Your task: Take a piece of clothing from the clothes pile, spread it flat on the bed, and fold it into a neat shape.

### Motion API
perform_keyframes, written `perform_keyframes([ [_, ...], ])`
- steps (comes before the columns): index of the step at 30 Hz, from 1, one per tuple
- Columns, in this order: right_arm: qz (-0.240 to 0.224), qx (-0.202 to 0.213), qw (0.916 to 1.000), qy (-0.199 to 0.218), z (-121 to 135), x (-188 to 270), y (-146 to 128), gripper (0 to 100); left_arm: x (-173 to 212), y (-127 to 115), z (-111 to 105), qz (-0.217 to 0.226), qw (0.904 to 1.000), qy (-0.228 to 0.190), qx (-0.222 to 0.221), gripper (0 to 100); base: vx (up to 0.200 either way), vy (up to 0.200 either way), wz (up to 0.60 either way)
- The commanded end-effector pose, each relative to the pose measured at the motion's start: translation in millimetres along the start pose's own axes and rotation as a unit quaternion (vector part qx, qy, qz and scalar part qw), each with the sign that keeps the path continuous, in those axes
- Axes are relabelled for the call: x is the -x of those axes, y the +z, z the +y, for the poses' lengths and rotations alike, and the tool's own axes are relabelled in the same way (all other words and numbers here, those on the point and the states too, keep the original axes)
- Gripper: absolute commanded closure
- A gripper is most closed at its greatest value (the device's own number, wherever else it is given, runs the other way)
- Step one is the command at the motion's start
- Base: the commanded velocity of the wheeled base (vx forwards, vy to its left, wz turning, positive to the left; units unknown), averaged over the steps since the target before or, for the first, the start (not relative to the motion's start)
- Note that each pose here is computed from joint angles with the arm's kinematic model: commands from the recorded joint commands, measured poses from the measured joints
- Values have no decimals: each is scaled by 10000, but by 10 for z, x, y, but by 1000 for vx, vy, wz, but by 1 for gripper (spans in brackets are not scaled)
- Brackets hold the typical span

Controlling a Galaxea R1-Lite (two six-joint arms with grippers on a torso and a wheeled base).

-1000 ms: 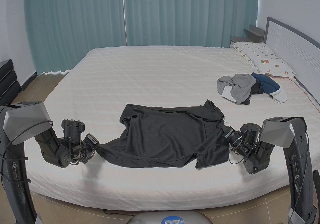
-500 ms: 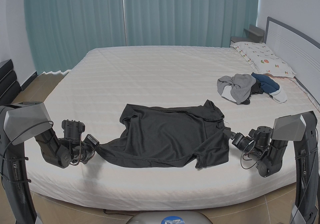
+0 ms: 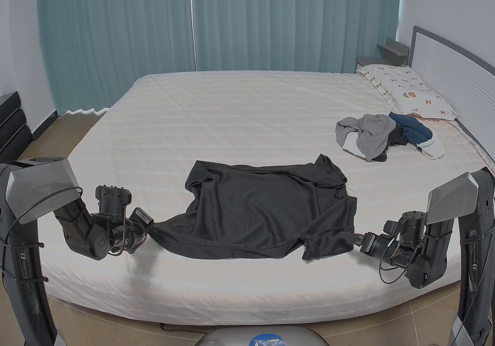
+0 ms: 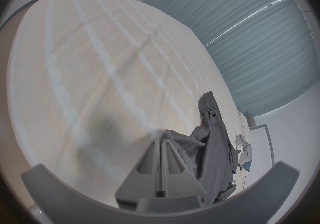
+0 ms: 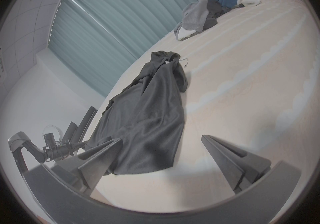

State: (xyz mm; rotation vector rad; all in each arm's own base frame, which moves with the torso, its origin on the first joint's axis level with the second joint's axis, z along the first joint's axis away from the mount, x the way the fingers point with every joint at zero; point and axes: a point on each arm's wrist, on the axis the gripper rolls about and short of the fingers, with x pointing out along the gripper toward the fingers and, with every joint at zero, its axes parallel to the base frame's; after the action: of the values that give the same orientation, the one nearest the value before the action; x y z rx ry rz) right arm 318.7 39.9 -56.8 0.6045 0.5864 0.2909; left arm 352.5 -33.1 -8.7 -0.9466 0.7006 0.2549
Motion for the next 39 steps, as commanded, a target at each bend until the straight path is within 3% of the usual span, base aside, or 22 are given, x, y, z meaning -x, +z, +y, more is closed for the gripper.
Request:
perform_keyframes([
  [1, 119, 60, 9999, 47, 37, -5, -77, 0, -1, 0, 0, -1, 10000, -1, 2, 100, 0, 0, 0],
  [9, 304, 271, 9991, 121, 108, -58, -195, 0, -1, 0, 0, -1, 10000, -1, -6, 100, 0, 0, 0],
  [10, 301, 327, 9990, 107, 103, -54, -194, 100, -1, 0, 0, -1, 10000, -1, -6, 100, 0, 0, 0],
  [20, 292, 494, 9983, -102, 50, 70, -175, 100, 5, -4, 5, 14, 10000, 8, -36, 100, 0, 0, 0],
  [27, -4, 519, 9986, -110, 172, 376, 34, 100, 40, -9, 21, 38, 9999, 56, -153, 100, 0, 0, 0],
  [30, -159, 591, 9981, -7, 284, 447, 144, 100, 135, -39, 57, 73, 9991, 134, -401, 100, 0, 0, 0],
  [34, -9, 691, 9976, 89, 432, 437, 179, 100, 280, -56, 58, 89, 9981, 133, -603, 100, 0, 0, 0],
  [39, 229, 610, 9978, -131, 487, 658, 215, 100, 389, -132, 75, 193, 9959, 162, -871, 100, 0, 0, 0],
])
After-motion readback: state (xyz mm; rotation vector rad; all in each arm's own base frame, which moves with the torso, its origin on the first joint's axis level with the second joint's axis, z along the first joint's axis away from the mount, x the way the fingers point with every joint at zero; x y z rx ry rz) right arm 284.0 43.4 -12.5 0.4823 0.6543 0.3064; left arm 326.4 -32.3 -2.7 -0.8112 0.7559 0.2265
